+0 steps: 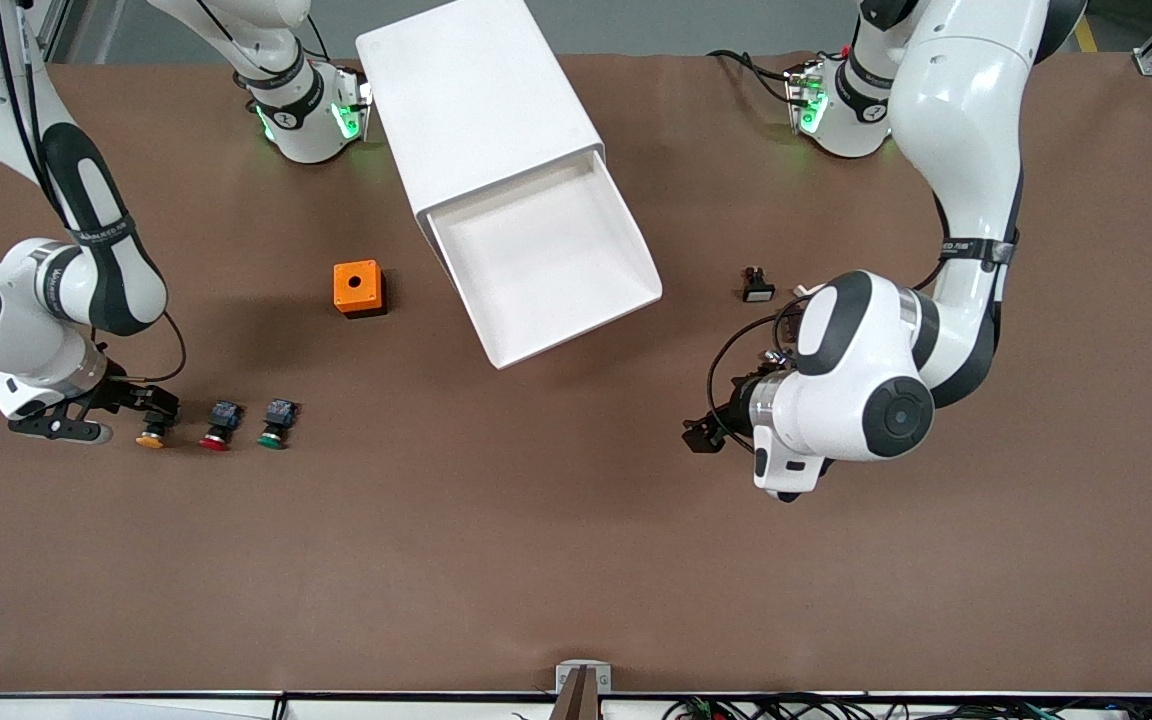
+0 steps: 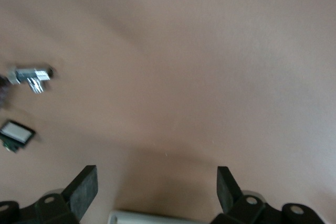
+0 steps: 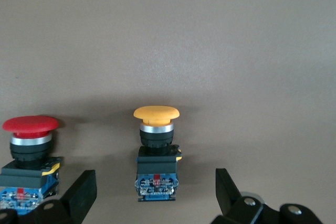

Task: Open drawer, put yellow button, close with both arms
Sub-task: 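Lower the right gripper onto the yellow button and grasp it, then lift the yellow button with the right gripper toward the open drawer, then lower the yellow button into the drawer and open the right gripper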

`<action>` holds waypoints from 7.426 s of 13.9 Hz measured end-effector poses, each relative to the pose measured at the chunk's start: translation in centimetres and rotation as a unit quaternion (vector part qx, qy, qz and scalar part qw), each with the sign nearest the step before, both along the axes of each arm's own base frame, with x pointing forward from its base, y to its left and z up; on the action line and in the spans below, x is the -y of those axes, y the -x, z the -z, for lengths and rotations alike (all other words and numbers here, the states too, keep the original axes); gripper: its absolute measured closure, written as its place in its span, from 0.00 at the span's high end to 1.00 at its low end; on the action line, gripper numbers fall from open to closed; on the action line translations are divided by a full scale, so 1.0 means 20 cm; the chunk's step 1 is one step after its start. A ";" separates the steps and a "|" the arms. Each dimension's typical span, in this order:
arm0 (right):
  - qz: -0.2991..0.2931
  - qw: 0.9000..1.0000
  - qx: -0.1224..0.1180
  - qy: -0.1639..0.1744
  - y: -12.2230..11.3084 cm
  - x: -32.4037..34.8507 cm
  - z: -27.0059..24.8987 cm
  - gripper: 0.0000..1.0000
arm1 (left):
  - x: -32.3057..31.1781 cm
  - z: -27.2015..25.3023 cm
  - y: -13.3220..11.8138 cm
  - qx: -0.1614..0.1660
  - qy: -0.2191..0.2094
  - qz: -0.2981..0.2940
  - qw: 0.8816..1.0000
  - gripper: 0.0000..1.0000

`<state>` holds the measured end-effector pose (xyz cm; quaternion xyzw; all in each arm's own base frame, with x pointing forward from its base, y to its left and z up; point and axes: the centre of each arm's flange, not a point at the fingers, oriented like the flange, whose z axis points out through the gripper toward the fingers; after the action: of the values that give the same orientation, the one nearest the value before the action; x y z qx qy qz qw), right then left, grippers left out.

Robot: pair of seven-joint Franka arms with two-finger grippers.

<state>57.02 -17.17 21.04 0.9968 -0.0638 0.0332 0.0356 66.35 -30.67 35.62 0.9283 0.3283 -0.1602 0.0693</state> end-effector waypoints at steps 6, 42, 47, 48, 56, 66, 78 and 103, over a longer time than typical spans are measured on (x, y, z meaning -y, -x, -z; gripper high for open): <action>0.010 1.000 -0.014 -0.010 0.03 0.00 0.09 1.00 | 0.02 -0.19 -0.01 0.063 -0.017 0.013 0.998 1.00; 0.126 0.977 -0.152 -0.084 -0.01 -0.64 -1.60 0.41 | 0.21 -0.36 0.11 0.113 -0.054 0.069 0.990 1.00; 0.207 0.963 -0.140 -0.104 0.08 -1.00 -1.84 0.41 | 0.21 -0.43 0.11 0.127 -0.049 0.066 0.989 1.00; 0.231 0.958 -0.134 -0.108 0.11 -1.07 -1.89 0.41 | 0.21 -0.43 0.11 0.128 -0.048 0.066 0.988 1.00; 0.389 0.907 -0.065 -0.146 0.35 -2.11 -2.13 0.41 | 0.21 -0.43 0.11 0.128 -0.048 0.066 0.988 1.00; 0.398 0.908 -0.071 -0.112 0.60 -2.93 -1.72 0.41 | 0.21 -0.43 0.11 0.129 -0.048 0.065 0.988 1.00; 0.381 0.918 -0.073 -0.084 0.72 -3.28 -1.35 0.41 | 0.20 -0.44 0.10 0.130 -0.048 0.064 0.988 1.00; 0.409 0.907 -0.060 -0.083 0.56 -3.50 -1.06 0.94 | 0.18 -0.43 0.10 0.128 -0.049 0.062 0.989 1.00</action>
<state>45.79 52.81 42.31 0.8829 -0.4658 -0.0490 -0.0326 64.43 -34.35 44.23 0.9620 0.2661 -0.0277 0.0553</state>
